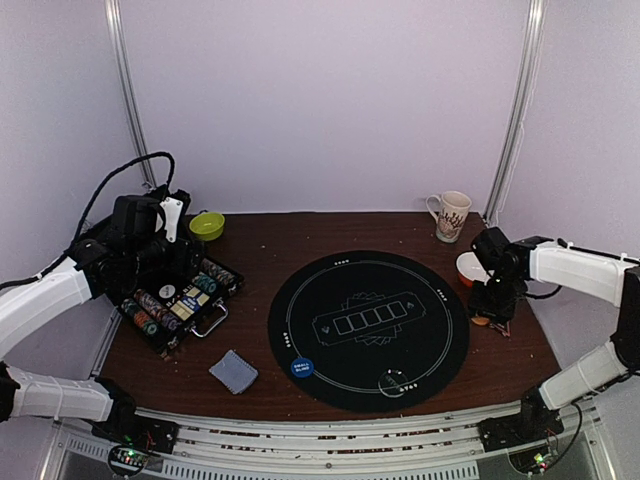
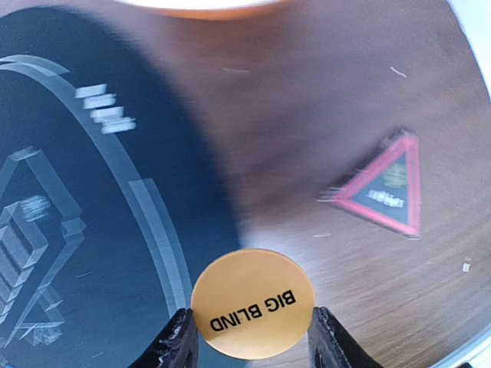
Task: Distribute texas hold em gaming equipment
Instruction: Place the big blind button in the big blind area.
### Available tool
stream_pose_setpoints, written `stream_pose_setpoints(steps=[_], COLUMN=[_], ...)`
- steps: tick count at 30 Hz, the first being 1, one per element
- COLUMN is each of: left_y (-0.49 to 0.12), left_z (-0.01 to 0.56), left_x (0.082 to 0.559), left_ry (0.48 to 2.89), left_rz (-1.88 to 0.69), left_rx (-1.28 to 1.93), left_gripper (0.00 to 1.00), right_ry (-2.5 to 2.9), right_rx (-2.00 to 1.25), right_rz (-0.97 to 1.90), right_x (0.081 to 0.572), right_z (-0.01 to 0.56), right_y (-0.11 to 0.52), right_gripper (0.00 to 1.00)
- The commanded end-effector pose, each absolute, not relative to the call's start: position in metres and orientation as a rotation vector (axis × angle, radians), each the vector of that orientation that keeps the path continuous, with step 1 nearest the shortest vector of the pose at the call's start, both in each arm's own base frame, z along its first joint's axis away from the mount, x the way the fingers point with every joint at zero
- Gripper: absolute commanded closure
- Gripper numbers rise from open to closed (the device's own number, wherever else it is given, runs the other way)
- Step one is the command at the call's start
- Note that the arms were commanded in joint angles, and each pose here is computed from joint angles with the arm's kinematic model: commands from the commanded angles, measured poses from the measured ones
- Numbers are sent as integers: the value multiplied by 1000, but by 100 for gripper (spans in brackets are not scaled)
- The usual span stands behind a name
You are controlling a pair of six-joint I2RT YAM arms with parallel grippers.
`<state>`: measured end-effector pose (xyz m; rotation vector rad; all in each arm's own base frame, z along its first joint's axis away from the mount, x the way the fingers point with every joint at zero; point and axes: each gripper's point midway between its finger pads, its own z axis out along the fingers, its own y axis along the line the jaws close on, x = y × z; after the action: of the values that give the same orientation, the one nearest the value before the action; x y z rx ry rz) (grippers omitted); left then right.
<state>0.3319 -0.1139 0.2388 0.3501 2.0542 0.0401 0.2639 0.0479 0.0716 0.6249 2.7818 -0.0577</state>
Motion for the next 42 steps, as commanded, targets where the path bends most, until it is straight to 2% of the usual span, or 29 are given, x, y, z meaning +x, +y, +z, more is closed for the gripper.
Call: stream_pose_setpoints(steps=[1,8,13,17,19,22,27,33,42], left_y=[-114,-113,-115,-116,-117,-117,-118,-118,-117], left_z=[250,247,241,238,238,236,232,227,223], left_x=[337,337,338,339,338,339,340,341,342], left_ry=[2009,2015,2031,2039,2040,2044,2054,2070,2079], left_rz=[33,37,38,37,33,32,34,46,58], left_rx=[338,337,348,354,360,362,367,376,376], left_gripper=[2,2,2,2,2,2,2,2,2], right_ry=[2735,2686,2726,2732,2750,2772,2812,2873,2928], right_rx=[507,200,70,114,170,255,331,314,327], right_rz=[30,207,182,116,60,-16,-28,-74,-94], right_x=[284,322,326,334,340,344,351,356,362], right_z=[102,136,127,122,114,98,69,43,16], right_y=[101,229,276,247,214,170,136,125,115], right_gripper=[58,58,54,49,42,26,18,16,28])
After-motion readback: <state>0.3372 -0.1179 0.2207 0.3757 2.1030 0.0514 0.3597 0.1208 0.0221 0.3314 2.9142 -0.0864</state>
